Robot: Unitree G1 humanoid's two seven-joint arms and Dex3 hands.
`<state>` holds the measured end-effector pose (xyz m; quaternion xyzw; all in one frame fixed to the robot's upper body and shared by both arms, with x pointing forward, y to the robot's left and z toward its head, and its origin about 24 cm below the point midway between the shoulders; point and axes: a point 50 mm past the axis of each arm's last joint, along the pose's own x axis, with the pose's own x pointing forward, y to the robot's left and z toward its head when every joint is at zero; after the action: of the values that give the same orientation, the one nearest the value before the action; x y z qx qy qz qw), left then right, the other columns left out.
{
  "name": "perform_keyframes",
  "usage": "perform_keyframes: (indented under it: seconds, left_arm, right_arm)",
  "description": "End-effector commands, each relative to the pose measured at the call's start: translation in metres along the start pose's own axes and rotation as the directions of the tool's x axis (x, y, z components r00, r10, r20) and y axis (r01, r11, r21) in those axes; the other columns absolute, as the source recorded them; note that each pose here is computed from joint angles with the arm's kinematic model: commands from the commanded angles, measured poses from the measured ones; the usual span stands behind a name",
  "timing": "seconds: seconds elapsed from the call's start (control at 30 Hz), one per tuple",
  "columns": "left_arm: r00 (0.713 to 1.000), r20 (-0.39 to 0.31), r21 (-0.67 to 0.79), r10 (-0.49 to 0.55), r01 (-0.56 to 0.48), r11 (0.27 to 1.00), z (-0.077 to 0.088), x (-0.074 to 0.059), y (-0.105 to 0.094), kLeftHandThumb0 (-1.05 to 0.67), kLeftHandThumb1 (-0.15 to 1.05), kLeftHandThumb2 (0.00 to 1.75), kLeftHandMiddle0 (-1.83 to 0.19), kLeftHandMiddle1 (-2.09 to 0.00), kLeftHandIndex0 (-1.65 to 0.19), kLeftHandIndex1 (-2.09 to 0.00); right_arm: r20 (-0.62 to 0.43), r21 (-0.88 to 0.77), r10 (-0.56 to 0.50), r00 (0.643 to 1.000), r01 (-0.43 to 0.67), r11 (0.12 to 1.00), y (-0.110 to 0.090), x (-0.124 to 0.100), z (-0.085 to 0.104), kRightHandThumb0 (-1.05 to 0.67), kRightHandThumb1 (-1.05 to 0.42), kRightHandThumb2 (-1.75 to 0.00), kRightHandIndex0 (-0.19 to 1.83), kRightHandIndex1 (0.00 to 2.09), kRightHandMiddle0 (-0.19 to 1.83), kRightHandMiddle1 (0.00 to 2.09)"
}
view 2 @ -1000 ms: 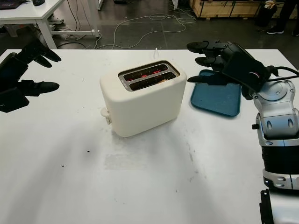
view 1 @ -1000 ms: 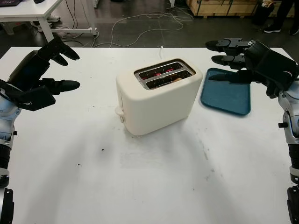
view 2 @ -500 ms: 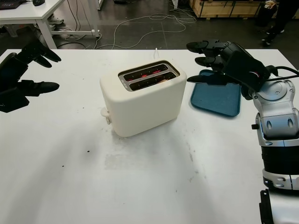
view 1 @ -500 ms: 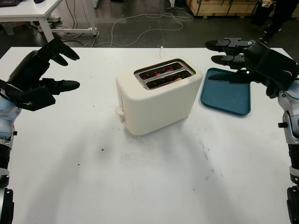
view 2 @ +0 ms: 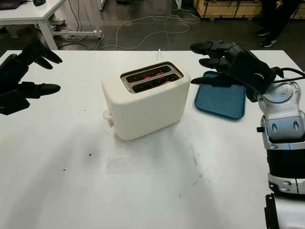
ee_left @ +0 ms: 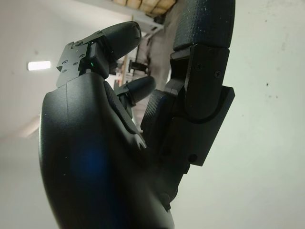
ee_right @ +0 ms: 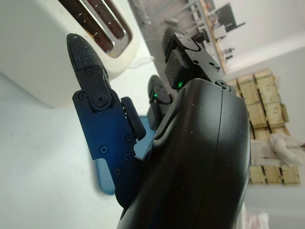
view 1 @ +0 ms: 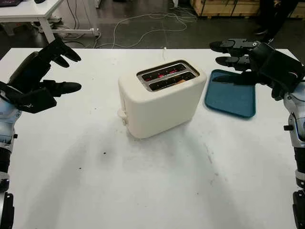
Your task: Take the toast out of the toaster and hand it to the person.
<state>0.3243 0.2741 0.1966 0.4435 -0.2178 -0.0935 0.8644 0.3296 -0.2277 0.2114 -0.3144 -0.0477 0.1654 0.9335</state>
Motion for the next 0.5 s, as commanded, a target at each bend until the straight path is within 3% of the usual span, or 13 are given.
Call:
perform_keyframes:
  seconds: [0.0,0.47]
  left_arm:
    - [1.0,-0.002,0.005,0.005,-0.005,1.0,0.0002,-0.0001,0.0008,-1.05,0.92,0.34,0.0,-1.56,0.0,-1.41]
    - [1.0,0.0,-0.007,0.005,-0.005,1.0,0.0003,-0.0005,0.0009,-1.05,0.92,0.33,0.0,-1.55,0.0,-1.42]
  right_arm:
    - [0.029,-0.029,-0.007,1.0,0.008,1.0,-0.0046,0.001,0.0073,-0.51,-0.76,0.0,0.44,0.02,0.46,0.01]
    - [0.025,-0.042,-0.009,1.0,0.01,0.999,-0.0043,0.0015,0.0084,-0.48,-0.76,0.0,0.45,0.02,0.46,0.01]
